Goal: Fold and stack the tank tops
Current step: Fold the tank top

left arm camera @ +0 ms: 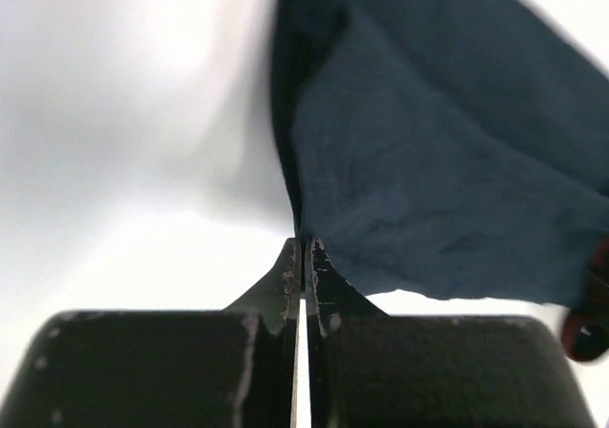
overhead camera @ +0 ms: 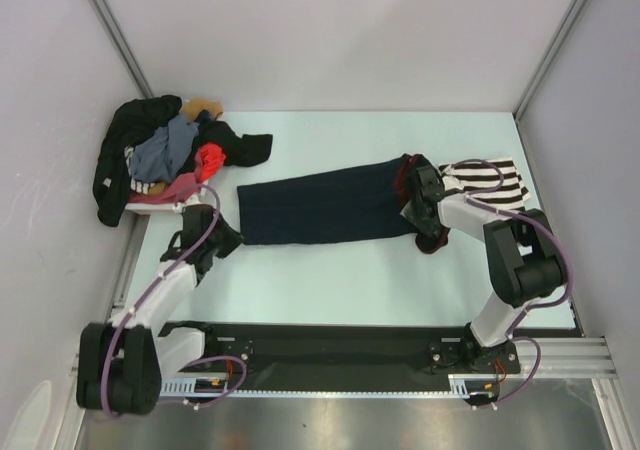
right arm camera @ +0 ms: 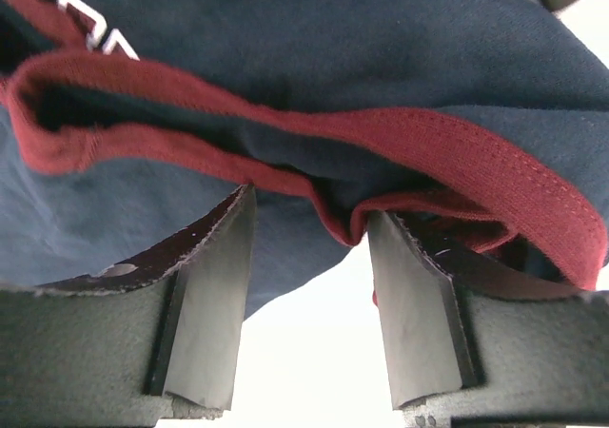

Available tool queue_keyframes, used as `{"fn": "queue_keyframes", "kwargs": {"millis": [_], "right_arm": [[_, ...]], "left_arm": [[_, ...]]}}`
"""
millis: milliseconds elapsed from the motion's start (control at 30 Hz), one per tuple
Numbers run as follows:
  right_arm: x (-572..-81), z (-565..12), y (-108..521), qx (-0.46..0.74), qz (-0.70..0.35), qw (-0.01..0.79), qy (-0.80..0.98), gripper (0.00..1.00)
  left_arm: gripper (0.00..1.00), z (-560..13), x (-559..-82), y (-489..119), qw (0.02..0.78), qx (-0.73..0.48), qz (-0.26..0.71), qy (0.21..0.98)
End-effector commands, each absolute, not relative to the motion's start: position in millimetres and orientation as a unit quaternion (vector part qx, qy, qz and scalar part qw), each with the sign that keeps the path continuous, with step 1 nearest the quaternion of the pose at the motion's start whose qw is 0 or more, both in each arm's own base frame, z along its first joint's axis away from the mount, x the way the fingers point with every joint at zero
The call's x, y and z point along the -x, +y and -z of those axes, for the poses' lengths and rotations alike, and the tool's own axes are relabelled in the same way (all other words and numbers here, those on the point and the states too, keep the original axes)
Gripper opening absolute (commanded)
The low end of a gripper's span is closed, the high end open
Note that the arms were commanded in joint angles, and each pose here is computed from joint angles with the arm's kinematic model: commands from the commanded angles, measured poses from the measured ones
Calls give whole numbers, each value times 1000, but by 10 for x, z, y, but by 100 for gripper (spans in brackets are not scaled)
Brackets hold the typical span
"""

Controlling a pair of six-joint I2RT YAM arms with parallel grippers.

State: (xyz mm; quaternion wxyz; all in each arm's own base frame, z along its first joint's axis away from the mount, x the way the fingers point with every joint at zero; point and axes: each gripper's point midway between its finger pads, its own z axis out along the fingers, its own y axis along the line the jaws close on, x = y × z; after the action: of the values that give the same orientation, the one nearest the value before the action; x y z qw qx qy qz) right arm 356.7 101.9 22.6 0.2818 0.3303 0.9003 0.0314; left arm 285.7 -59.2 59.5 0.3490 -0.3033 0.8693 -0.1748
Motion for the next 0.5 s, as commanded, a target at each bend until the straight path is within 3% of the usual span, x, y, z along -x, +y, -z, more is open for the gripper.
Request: {"fn": "queue_keyframes", "kwargs": {"millis": [0,467], "right_arm": [[-3744,-78,1176,-331,-39,275,902,54],[-4775,-177,1507,-301,-61,296,905,54]], "left_arm": [[0,-724,-2735,-561,353,330,184,856],[0,-382,-2172,-1185,289,259,238,890]]}}
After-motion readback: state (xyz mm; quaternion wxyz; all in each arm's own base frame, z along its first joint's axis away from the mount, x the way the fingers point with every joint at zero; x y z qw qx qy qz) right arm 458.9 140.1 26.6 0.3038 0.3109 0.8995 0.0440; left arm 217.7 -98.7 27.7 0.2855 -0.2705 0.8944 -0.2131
